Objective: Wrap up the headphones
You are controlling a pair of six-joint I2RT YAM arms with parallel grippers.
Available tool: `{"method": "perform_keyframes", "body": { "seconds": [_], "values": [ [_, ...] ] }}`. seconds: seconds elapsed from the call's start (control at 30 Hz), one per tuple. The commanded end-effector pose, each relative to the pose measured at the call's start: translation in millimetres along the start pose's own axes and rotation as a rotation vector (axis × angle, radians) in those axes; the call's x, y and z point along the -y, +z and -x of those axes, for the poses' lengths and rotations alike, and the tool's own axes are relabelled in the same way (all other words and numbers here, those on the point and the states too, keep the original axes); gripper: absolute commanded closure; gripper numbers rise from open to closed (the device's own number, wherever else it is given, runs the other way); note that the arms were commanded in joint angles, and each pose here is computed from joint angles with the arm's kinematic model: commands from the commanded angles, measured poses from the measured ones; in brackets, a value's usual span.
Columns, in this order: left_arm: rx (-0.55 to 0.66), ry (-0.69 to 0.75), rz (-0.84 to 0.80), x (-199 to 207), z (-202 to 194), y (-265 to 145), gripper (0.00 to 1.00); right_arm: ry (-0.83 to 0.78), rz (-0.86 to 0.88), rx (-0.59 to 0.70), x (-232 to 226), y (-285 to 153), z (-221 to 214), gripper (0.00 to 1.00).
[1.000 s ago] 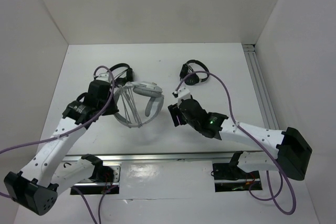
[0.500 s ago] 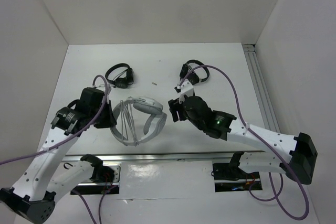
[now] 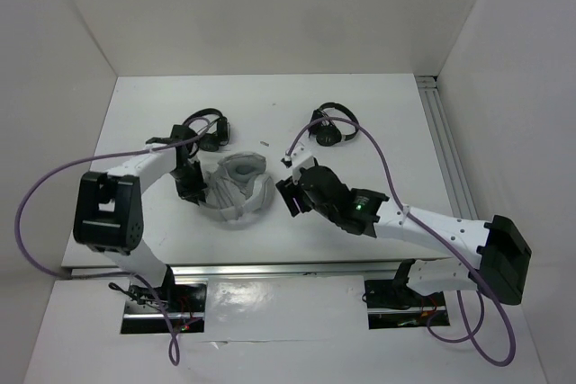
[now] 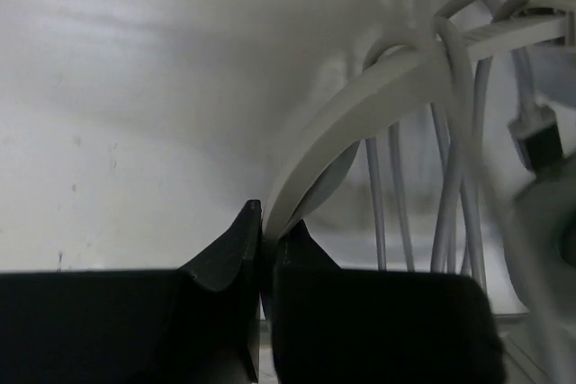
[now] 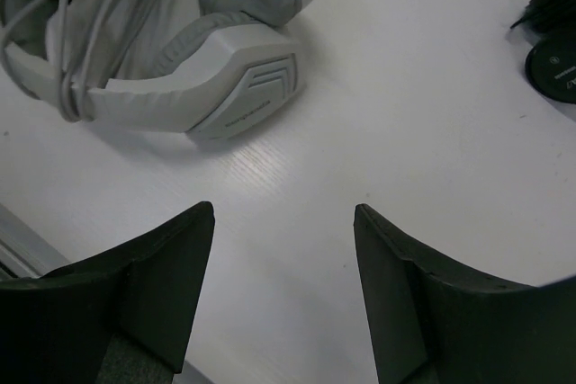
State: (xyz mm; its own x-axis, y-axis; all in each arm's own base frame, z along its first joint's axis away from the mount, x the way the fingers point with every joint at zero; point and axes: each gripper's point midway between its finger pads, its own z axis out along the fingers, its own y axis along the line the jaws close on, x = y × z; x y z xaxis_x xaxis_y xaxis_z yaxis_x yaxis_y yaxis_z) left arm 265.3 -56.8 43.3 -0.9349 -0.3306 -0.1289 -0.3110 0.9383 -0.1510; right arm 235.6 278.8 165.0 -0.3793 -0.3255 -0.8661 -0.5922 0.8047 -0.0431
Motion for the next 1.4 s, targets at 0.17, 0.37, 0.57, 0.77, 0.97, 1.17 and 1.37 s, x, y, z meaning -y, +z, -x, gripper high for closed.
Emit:
{"method": "perform_keyframes", "body": {
  "seconds": [0.17, 0.37, 0.57, 0.77, 0.97, 1.17, 1.37],
  "values": [
    [0.053, -0.157, 0.019, -13.4, 37.1, 54.6, 1.00, -0.019, 0.079, 0.078, -21.6, -5.7, 28.7, 0.29],
    [0.140, -0.283, 0.174, -48.7, 44.9, 51.6, 1.00, -0.020, 0.098, 0.065, -27.1, -6.0, 22.2, 0.29],
    [0.133, -0.349, 0.331, -83.9, 50.5, 37.9, 1.00, 0.001, 0.131, 0.078, -33.1, -14.2, 26.4, 0.29],
    [0.047, -0.305, 0.370, -89.4, 37.0, 39.7, 1.00, 0.003, 0.138, 0.069, -36.2, -16.5, 25.9, 0.29],
    [0.022, -0.216, 0.299, -78.3, 39.1, 29.3, 0.61, 0.013, 0.126, 0.083, -34.3, -24.2, 34.0, 0.29],
    [0.144, -0.161, 0.236, -66.7, 50.3, -13.5, 0.47, 0.032, 0.131, 0.110, -33.0, -31.5, 41.5, 0.28],
    [0.293, -0.079, 0.030, -29.5, 54.8, -71.8, 0.00, 0.057, 0.124, 0.132, -32.4, -41.3, 57.4, 0.11]
  ]
}}
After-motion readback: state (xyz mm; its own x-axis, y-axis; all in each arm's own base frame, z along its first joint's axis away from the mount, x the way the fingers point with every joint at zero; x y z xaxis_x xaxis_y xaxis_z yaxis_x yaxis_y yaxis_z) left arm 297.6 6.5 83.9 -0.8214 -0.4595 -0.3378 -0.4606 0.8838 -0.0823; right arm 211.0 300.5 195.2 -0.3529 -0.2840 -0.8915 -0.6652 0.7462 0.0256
